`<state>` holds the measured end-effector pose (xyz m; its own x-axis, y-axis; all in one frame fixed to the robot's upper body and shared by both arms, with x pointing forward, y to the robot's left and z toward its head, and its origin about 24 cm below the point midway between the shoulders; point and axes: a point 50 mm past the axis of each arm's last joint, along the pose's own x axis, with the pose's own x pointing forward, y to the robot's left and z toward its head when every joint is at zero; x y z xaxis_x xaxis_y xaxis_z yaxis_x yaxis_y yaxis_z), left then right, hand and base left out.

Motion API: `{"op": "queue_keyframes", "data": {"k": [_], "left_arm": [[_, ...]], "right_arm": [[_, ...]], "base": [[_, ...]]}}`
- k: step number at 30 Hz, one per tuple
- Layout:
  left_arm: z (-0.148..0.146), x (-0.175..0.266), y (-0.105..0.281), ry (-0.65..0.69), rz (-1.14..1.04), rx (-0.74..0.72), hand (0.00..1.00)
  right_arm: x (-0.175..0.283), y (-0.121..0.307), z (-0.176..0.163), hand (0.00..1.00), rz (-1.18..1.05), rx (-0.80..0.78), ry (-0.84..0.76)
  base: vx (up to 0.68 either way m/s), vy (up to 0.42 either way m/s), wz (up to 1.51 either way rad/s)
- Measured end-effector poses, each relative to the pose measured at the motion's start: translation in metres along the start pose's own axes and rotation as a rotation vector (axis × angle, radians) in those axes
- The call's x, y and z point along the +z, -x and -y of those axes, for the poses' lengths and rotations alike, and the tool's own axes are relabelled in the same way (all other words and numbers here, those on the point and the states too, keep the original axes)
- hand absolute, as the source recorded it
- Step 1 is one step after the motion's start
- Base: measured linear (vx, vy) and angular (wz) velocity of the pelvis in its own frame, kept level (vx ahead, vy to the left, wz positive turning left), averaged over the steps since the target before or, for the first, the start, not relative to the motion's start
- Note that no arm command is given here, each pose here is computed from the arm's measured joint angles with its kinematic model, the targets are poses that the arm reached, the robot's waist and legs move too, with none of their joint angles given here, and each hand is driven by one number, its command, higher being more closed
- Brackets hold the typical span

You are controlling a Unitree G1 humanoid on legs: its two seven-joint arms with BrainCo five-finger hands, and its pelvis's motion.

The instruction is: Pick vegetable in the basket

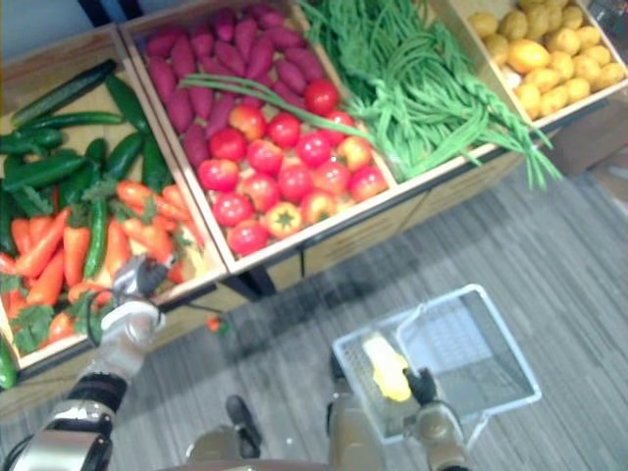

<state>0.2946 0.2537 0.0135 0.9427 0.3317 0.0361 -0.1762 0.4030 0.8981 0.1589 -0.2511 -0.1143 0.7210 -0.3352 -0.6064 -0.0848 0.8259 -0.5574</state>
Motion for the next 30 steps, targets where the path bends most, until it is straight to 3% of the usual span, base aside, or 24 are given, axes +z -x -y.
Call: {"op": "queue_keyframes", "data": {"k": [14, 24, 30], "left_arm": [[-0.003, 0.008, 0.008, 0.024, 0.054, 0.008, 1.00], [-0.006, 0.022, 0.020, 0.120, 0.085, 0.050, 1.00], [-0.030, 0.036, 0.030, 0.159, 0.185, 0.145, 1.00]], "right_arm": [[-0.003, 0.001, -0.001, 1.00, -0.008, 0.002, 0.000], [-0.018, 0.008, 0.000, 1.00, -0.061, -0.015, -0.036], [-0.031, 0.011, 0.011, 1.00, -0.109, -0.060, -0.077]], "base": [[0.00, -0.015, 0.04], [-0.01, -0.021, 0.08], [-0.02, -0.017, 0.19]]}}
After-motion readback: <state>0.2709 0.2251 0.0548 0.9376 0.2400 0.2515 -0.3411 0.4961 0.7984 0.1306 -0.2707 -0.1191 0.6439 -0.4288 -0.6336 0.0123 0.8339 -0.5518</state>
